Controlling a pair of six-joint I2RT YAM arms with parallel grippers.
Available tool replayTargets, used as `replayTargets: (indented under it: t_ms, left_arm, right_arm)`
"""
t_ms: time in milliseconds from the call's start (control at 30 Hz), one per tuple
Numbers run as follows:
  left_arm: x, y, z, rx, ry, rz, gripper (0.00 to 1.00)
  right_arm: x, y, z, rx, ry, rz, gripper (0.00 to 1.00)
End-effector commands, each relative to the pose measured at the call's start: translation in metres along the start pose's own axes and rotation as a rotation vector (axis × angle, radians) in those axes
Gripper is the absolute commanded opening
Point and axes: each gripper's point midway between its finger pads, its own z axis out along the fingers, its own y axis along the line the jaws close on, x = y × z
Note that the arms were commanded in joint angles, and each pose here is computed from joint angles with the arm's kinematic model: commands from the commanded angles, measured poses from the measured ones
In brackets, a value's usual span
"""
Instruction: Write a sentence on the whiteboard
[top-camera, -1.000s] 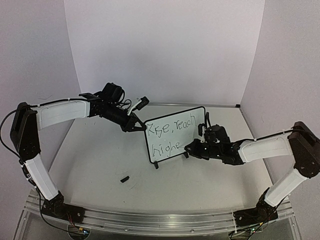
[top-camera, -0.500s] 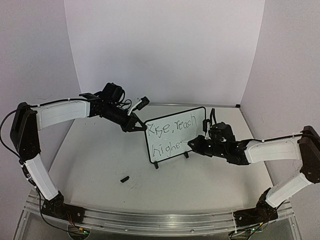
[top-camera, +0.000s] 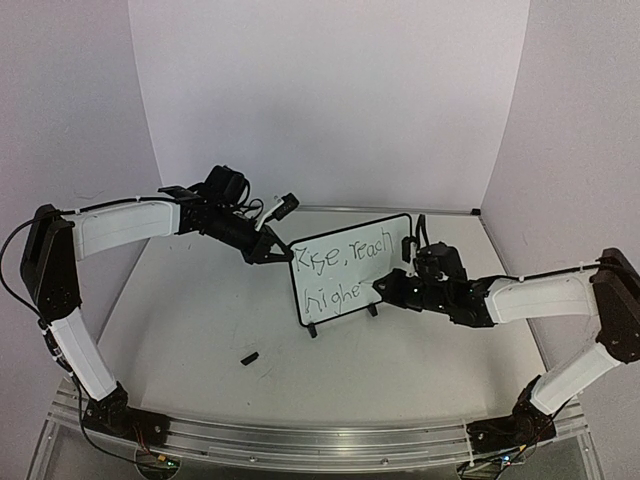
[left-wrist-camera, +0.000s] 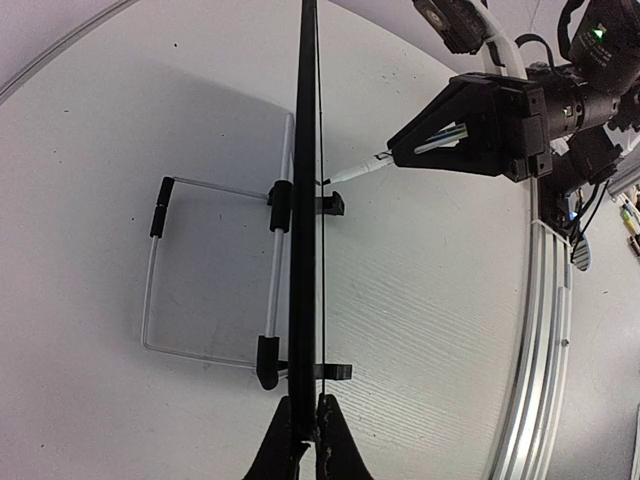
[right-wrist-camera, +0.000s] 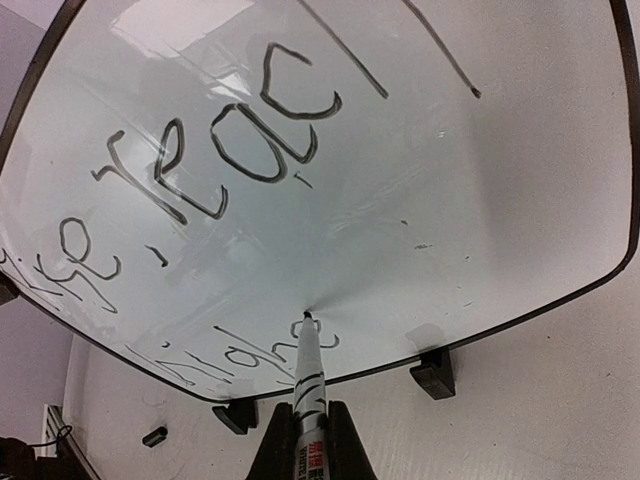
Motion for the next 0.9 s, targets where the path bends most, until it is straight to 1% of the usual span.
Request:
replayTargets:
  t_ms: [0,233,633,867]
  left_arm:
    - [0.048,-0.002,0.015,-0.002,0.168,-0.053,0.00]
    - [0.048,-0.001,0.015,-0.003,0.169,-0.053,0.00]
    - [0.048,-0.002,0.015,-0.001,0.169,-0.052,0.00]
    - [0.048,-0.002,0.015,-0.003,0.170,-0.050,0.00]
  right_arm:
    - [-0.015,0.007,0.003,-0.008,-0.041,-0.002,0.00]
    - [-0.017,-0.008,-0.002,0.053,-0.080,0.036,0.00]
    - [0.013,-0.030,0.007,0.104,0.007,0.054,0.00]
    - [0.018,-0.034,0.013,0.118,0.024,0.060,0.00]
